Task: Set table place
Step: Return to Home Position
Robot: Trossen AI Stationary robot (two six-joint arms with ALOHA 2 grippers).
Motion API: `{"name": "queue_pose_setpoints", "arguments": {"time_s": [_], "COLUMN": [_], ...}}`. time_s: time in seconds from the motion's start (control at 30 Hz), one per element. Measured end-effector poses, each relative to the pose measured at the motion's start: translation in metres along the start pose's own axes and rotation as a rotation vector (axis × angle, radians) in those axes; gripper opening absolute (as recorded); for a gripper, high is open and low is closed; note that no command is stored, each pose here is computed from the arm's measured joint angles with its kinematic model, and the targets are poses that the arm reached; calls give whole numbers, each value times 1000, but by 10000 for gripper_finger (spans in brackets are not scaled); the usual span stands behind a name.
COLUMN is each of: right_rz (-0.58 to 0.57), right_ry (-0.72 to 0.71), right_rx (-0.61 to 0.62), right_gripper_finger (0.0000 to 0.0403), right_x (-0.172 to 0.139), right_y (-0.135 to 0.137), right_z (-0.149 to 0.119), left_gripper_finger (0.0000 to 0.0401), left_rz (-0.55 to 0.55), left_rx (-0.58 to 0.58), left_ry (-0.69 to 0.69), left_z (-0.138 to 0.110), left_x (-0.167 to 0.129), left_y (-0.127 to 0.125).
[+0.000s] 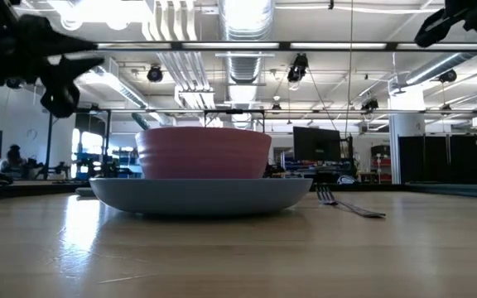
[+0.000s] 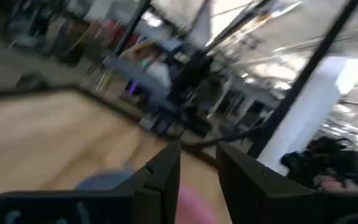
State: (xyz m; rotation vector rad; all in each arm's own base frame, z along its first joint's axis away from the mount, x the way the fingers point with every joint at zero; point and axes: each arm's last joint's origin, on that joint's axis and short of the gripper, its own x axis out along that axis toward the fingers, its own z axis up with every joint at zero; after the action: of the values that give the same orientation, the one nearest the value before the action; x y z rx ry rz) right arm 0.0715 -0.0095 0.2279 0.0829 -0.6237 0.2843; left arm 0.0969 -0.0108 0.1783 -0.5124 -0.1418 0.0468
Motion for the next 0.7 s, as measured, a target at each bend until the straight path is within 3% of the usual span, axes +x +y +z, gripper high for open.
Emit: {"name": "queue_pose_setpoints", "arguments": {"time_s": [0.17, 0.43, 0.7], "right_rz": [-39, -131, -186], "right_ry": [96, 333, 471], "right_rx": [62, 165, 247], "right_gripper_finger": [9, 9, 9], "right_x": [-1, -6, -13], "right_y": [-4, -11, -13], "right_z": [-10, -36, -50], "left_gripper_finger": [89, 89, 89], "left_rz": [99, 117, 131], "left_rx": [-39, 215, 235], "left_ry": [65, 114, 148], "left_z": [-8, -12, -16], "left_x": [0, 3, 4], "left_y": [6, 8, 9]}}
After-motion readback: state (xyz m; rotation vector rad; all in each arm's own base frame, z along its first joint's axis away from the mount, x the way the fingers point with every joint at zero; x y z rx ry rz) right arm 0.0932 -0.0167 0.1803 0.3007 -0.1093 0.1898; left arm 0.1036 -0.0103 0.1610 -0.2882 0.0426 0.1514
